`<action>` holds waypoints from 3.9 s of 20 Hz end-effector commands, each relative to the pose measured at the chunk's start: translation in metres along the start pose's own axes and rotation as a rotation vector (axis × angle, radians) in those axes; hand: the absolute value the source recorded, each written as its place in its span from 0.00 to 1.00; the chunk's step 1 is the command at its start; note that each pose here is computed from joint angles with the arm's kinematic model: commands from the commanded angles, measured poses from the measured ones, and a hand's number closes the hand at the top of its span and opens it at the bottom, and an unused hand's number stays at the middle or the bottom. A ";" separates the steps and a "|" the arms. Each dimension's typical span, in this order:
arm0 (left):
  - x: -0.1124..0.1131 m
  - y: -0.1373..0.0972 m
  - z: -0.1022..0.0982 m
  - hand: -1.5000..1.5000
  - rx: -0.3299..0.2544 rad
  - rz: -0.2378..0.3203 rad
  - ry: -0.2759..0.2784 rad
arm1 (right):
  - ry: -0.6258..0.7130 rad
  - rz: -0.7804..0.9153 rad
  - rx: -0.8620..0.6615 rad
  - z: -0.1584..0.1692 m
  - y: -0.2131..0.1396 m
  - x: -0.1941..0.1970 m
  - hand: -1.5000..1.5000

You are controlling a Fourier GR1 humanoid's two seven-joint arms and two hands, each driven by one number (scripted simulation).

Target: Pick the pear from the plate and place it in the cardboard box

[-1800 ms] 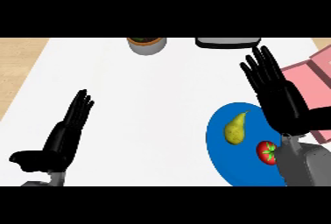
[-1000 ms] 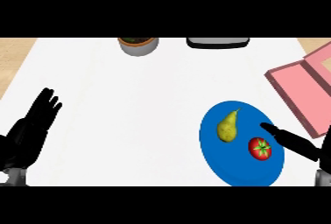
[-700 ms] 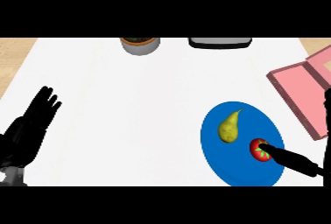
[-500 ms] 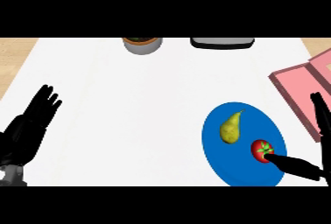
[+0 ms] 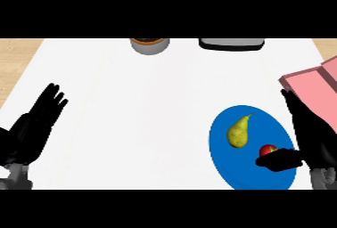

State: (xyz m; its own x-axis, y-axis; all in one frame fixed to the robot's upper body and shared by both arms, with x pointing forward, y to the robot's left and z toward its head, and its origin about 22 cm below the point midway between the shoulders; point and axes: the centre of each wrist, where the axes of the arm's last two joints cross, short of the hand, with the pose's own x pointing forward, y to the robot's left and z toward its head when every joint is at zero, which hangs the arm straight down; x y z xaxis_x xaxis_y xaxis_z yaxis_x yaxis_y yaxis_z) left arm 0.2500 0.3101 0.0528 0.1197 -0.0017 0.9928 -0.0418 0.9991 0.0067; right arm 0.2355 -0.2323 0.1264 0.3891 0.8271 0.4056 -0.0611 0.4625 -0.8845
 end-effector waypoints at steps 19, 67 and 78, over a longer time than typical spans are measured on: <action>0.000 0.022 0.000 0.50 0.039 -0.009 -0.010 | 0.162 0.052 0.212 -0.014 0.018 0.062 0.00; -0.003 0.013 -0.002 0.50 0.020 0.000 -0.006 | 0.257 0.196 0.305 -0.070 0.098 0.029 0.00; -0.008 0.015 0.024 0.50 0.031 0.001 0.013 | 0.170 0.179 0.231 -0.072 0.093 0.025 1.00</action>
State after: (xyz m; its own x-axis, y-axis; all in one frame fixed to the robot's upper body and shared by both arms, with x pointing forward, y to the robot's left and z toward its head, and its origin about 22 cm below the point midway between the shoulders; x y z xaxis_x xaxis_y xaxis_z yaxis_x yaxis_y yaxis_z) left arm 0.2412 0.3225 0.0536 0.1290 0.0026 0.9916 -0.0636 0.9980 0.0057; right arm 0.3102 -0.1845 0.0348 0.5202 0.8354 0.1774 -0.3676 0.4065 -0.8364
